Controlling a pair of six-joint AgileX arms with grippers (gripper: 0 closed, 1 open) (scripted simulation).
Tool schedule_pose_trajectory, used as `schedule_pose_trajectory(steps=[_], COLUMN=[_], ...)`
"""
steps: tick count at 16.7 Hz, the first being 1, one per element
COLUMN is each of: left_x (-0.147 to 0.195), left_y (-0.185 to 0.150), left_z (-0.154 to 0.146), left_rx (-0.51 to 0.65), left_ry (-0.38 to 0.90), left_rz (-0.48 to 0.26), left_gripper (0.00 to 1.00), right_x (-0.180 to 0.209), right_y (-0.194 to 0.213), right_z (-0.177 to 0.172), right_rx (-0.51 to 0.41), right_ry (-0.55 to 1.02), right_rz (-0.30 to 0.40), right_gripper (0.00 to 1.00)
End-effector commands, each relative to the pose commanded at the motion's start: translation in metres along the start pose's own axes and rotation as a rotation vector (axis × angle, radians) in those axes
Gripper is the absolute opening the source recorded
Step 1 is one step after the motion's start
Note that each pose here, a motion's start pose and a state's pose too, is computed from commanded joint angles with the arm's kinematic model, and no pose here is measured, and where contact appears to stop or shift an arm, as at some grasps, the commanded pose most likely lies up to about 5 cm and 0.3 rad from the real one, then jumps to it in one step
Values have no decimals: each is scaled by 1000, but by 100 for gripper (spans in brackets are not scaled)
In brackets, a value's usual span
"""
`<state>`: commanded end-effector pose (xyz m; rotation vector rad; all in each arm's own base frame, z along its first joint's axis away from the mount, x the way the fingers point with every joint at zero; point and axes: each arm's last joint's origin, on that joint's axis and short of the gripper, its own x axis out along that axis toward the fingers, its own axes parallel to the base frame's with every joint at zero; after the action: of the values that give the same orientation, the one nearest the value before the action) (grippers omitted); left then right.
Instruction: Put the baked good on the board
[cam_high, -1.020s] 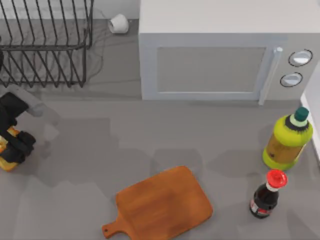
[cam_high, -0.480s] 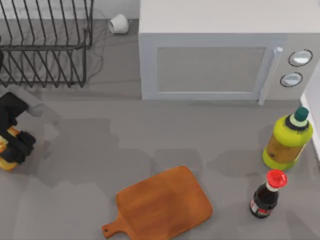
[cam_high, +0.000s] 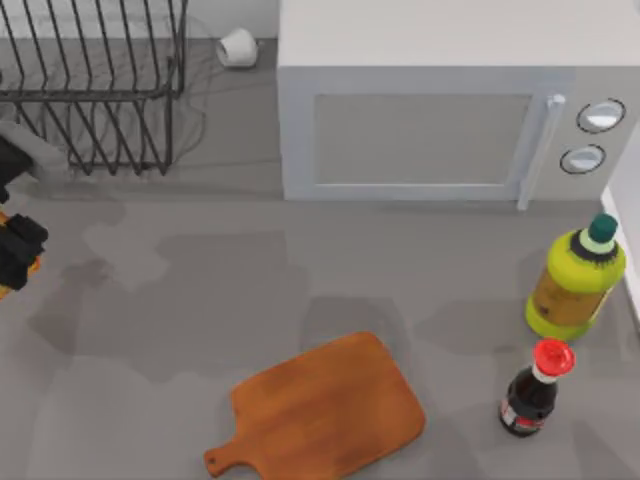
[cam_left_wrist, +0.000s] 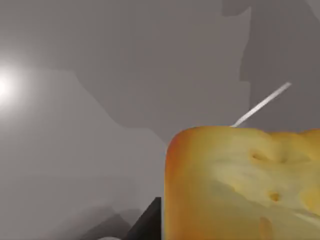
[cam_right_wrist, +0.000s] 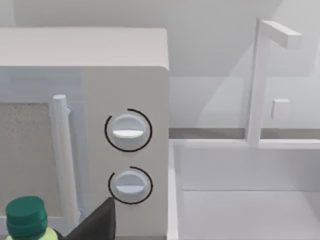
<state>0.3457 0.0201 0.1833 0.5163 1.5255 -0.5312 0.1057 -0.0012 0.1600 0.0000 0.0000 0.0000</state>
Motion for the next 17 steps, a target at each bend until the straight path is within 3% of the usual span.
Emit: schedule_pose_trajectory(steps=[4, 10, 13, 17], left_x=[-32, -29, -26, -17], left_y=[-3, -7, -27, -81], left_z=[-3, 3, 23, 57], left_rx=[-4, -14, -57, -175], left_ry=[-17, -12, -7, 11], left_rz=[16, 12, 10, 6], left_gripper=[0, 0, 0, 0], right_x=[0, 0, 0, 0], right_y=[0, 0, 0, 0], right_z=[0, 0, 0, 0], right_rx=[0, 0, 0, 0], right_ry=[0, 0, 0, 0], right_rz=[0, 0, 0, 0], right_gripper=[100, 100, 100, 100])
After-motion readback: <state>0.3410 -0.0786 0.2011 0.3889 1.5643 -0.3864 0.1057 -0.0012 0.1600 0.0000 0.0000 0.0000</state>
